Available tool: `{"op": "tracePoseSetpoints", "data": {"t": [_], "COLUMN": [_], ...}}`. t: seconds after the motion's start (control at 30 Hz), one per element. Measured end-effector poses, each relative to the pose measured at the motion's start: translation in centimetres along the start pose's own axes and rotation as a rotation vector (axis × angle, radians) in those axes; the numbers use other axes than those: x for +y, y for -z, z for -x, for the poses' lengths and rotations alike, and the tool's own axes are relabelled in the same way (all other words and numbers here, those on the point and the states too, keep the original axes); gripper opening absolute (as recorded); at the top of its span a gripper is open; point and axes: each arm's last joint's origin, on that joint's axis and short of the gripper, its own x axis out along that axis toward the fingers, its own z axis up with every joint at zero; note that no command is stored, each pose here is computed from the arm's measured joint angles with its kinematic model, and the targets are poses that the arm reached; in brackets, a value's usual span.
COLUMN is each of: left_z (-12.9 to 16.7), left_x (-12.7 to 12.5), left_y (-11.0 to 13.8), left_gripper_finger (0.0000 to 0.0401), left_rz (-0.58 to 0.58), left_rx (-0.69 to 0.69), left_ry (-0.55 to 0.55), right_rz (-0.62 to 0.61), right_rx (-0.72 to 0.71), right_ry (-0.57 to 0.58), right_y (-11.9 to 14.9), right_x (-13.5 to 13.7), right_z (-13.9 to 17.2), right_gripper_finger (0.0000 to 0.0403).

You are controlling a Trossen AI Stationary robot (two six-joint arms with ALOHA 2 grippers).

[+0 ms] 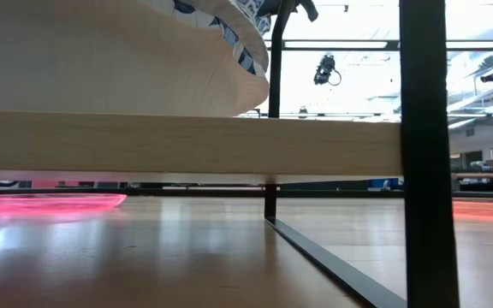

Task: Place and stack plates onto a shelf
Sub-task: Stack the top blue bowl on top of the other blue bowl on the shelf

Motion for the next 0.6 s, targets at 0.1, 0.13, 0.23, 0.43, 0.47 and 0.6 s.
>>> {"op": "tracePoseSetpoints", "data": {"t": [0.1, 0.13, 0.23, 0.43, 0.47, 0.6], "left_z": [0.0, 0.0, 0.01, 0.02, 0.02, 0.02], "left_x": [0.09, 0.1, 0.18, 0.32, 0.33, 0.33], "left_y": [0.06, 0.07, 0.1, 0.1, 0.1, 0.1], "left_gripper_finger": [0.0173, 0.0165, 0.0135, 0.0073, 0.0063, 0.0029], "left_rz": [-0.001, -0.002, -0.002, -0.003, -0.003, -0.003], "left_rx": [0.005, 0.006, 0.008, 0.007, 0.007, 0.007], "left_ry": [-0.029, -0.035, -0.064, -0.108, -0.111, -0.112], "right_rz": [0.025, 0.023, 0.024, 0.021, 0.021, 0.02], "right_rx": [0.01, 0.002, -0.001, -0.013, -0.013, -0.014], "right_ry": [0.014, 0.016, 0.015, 0.014, 0.013, 0.013], "right_y": [0.21, 0.14, 0.09, -0.04, -0.04, -0.05], "right_x": [0.08, 0.08, 0.08, 0.09, 0.09, 0.08], "right_z": [-0.29, -0.29, -0.27, -0.23, -0.23, -0.2], "right_gripper_finger": [0.0008, 0.0008, 0.0008, 0.001, 0.001, 0.0011]}}
